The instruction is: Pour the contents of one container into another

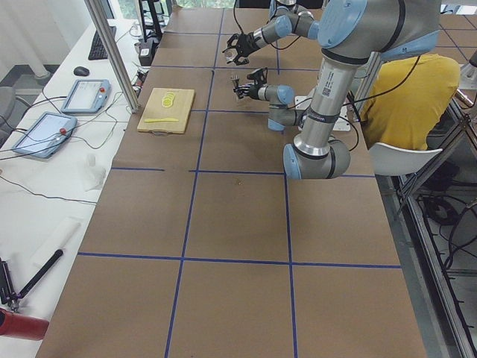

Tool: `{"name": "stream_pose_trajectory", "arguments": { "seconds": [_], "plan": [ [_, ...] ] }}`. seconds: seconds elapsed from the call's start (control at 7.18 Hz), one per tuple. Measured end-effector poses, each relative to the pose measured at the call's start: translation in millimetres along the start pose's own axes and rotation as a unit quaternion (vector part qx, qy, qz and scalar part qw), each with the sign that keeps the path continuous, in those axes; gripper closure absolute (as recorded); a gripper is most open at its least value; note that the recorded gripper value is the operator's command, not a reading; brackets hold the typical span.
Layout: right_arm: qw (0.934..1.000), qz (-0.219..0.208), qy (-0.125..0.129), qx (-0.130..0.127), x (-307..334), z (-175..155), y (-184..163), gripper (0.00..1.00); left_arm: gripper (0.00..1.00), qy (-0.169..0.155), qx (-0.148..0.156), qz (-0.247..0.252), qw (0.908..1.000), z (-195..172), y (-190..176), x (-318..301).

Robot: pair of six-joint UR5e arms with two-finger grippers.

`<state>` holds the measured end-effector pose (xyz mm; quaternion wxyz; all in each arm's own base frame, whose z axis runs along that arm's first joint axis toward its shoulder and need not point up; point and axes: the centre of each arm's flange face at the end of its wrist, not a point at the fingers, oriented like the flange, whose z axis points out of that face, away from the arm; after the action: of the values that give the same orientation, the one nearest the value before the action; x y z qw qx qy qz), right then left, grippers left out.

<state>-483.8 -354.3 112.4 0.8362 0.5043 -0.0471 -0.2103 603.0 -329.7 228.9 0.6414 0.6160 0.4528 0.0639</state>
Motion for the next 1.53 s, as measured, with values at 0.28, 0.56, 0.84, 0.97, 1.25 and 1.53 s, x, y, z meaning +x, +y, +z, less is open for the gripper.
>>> {"name": "stream_pose_trajectory", "arguments": {
  "seconds": [0.28, 0.56, 0.84, 0.97, 1.25, 1.53],
  "plan": [
    [0.9953, 0.09, -0.021, 0.029, 1.8, -6.5, -3.0, 0.85, 1.0, 0.0, 0.0, 0.0, 1.0, 0.0, -0.1, 0.1],
    [0.9804, 0.181, -0.059, 0.05, 8.9, -10.5, -0.7, 0.86, 1.0, 0.001, 0.002, 0.002, 1.0, -0.7, -2.3, 0.6],
    [0.966, 0.241, -0.082, 0.044, 34.9, -9.9, 16.6, 0.87, 1.0, 0.005, 0.013, 0.016, 0.9998, -6.3, -16.1, 0.8],
    [0.9594, 0.265, -0.089, 0.036, 54.3, -8.4, 31.4, 0.87, 1.0, 0.0, 0.02, 0.02, 0.9996, -11.1, -22.2, -3.1],
    [0.9545, 0.285, -0.086, 0.024, 79.9, -3.4, 56.3, 0.87, 1.0, -0.028, 0.038, 0.017, 0.9988, -36.4, -25.5, -29.1],
    [0.947, 0.312, -0.075, 0.003, 84.5, 9.4, 79.5, 0.89, 1.0, -0.041, 0.062, 0.0, 0.9973, -68.7, -27.5, -58.9]
  ]
}}
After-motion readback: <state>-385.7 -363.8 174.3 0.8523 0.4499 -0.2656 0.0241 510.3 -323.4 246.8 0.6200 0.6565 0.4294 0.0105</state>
